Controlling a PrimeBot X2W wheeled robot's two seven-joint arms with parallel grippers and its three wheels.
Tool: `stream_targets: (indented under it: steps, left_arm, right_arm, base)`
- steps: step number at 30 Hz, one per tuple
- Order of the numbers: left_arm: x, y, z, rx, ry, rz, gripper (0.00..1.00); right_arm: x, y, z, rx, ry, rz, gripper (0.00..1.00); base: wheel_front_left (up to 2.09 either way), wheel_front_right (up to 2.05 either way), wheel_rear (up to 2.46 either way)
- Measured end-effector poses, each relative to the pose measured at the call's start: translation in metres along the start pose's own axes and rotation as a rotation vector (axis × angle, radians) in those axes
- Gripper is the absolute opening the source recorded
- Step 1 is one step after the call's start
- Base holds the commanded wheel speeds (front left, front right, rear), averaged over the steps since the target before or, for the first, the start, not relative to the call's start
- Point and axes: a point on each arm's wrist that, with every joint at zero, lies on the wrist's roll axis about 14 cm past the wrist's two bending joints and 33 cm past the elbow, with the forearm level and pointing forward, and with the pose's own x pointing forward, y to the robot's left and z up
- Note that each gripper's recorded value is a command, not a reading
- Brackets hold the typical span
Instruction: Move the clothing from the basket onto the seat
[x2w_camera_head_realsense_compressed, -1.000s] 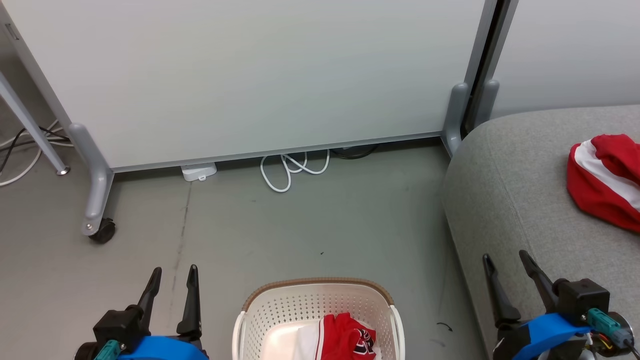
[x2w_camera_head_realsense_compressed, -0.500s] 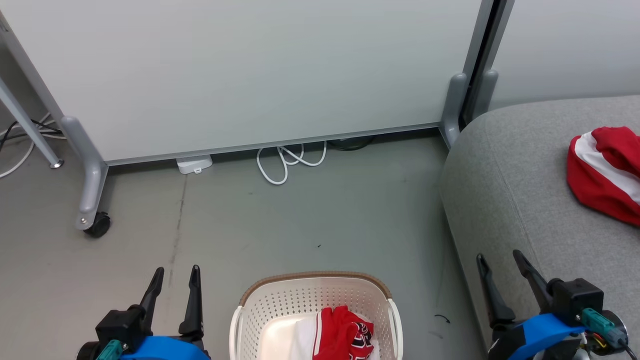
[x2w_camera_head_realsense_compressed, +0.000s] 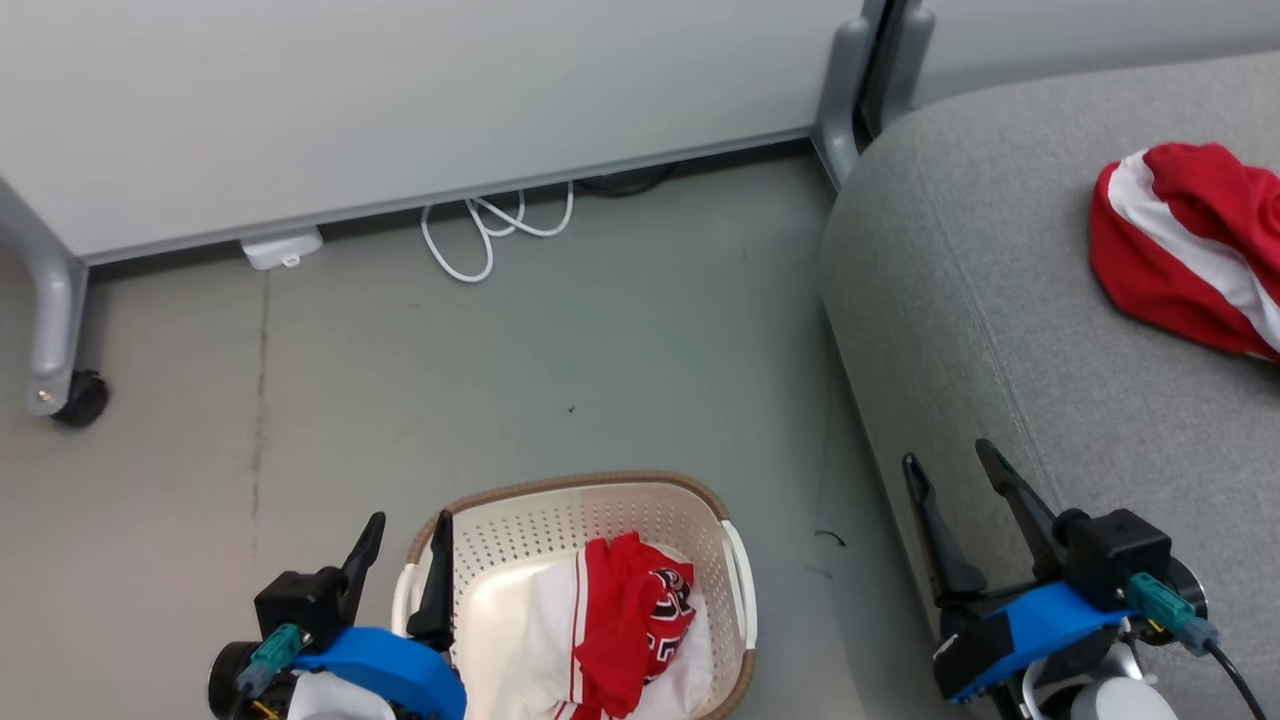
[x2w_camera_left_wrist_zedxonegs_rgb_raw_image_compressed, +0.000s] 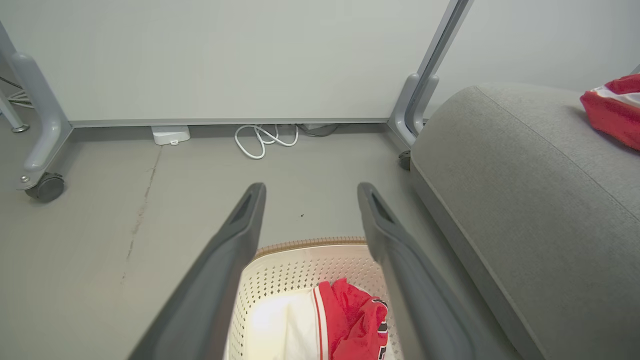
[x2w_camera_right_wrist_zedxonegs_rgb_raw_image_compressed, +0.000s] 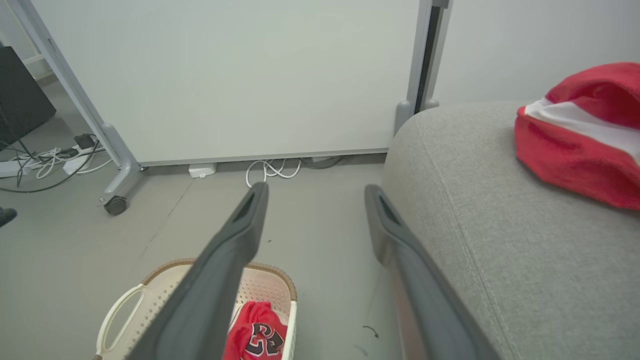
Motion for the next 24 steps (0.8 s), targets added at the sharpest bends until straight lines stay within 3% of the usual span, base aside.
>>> stream_targets:
  steps: [15,24]
  left_arm:
    - [0.072,-0.041,-0.122,0.001,0.396,-0.195,1.00]
    - [0.084,-0.044,-0.198,0.016,0.623,-0.242,1.00]
  right_arm:
    - [0.030,-0.025,-0.051,0.019,0.107,-0.062,1.00]
    - [0.036,-0.041,-0.093,0.029,0.198,-0.104,1.00]
  base:
    - [0.00,0.00,0.00]
    - [0.00,0.00,0.00]
